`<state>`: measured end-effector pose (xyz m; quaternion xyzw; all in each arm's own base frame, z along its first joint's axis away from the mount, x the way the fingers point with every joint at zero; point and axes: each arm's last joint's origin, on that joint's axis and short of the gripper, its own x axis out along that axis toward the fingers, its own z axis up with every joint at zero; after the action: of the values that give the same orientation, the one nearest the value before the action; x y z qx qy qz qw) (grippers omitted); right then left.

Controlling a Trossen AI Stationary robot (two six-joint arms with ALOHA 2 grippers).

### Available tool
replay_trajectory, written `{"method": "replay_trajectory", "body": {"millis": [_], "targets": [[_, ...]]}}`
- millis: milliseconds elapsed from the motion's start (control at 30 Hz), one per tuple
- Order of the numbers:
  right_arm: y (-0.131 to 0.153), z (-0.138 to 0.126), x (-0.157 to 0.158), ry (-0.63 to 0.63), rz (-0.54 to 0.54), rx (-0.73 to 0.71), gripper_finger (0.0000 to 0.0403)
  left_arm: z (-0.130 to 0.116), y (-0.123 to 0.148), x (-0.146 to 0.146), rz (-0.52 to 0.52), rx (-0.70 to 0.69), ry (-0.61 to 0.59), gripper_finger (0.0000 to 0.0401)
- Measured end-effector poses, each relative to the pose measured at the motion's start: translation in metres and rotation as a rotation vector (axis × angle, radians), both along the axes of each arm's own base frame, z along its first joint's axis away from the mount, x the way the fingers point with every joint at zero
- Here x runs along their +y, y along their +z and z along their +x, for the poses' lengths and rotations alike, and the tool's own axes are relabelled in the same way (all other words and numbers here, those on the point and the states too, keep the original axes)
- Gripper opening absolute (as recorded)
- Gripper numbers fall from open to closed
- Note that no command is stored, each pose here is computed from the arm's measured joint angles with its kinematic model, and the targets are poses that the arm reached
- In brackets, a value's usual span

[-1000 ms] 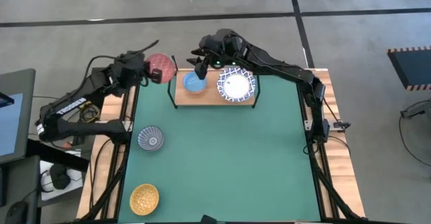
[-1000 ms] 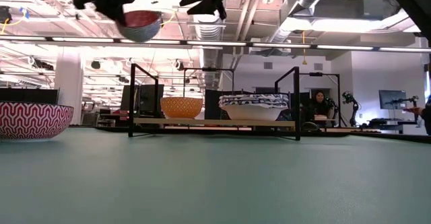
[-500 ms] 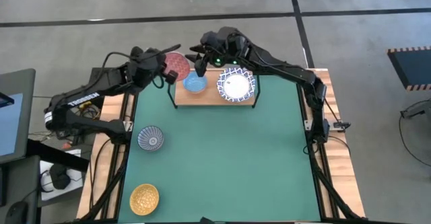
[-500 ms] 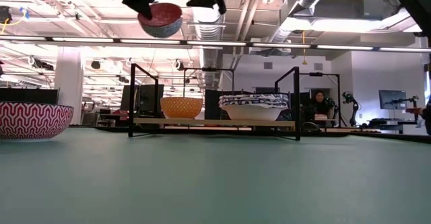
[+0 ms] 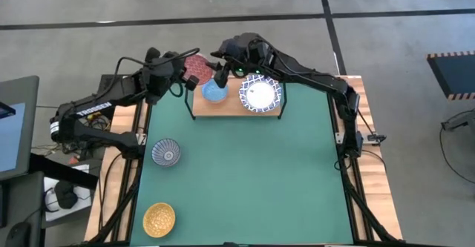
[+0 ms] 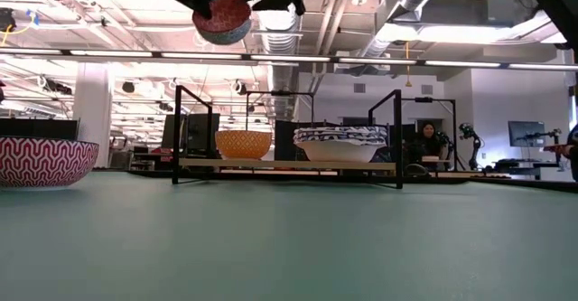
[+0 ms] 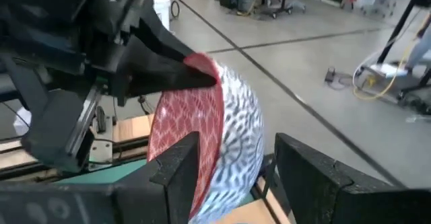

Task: Place and stack bowls onto a shelf
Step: Stack the red bowl on top of the blue bowl on the shelf

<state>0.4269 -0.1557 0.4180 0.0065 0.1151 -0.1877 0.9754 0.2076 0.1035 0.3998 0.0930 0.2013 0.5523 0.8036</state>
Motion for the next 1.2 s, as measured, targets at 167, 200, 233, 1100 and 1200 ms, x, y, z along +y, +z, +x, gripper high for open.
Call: {"method": "replay_trajectory", "body": {"millis": [167, 200, 233, 1100, 1200], "targets": [[-0.002, -0.002, 0.000, 0.006, 0.004, 0.039, 0.0218, 0.005, 0.001, -0.007, 0.000, -0.014, -0.067, 0.0000], [-0.004, -0.002, 0.000, 0.006, 0.008, 0.051, 0.0218, 0.006, 0.002, -0.008, 0.005, -0.017, -0.084, 0.0000], [-0.005, -0.002, 0.001, 0.005, 0.011, 0.059, 0.0217, 0.007, 0.003, -0.010, 0.014, -0.020, -0.099, 0.0000], [-0.025, -0.014, -0.014, -0.120, 0.116, 0.237, 0.0044, 0.029, -0.001, -0.020, -0.144, -0.305, -0.220, 0.0156], [-0.034, -0.006, -0.017, -0.125, 0.126, 0.231, 0.0043, 0.021, 0.005, -0.021, -0.105, -0.315, -0.175, 0.0183]]}}
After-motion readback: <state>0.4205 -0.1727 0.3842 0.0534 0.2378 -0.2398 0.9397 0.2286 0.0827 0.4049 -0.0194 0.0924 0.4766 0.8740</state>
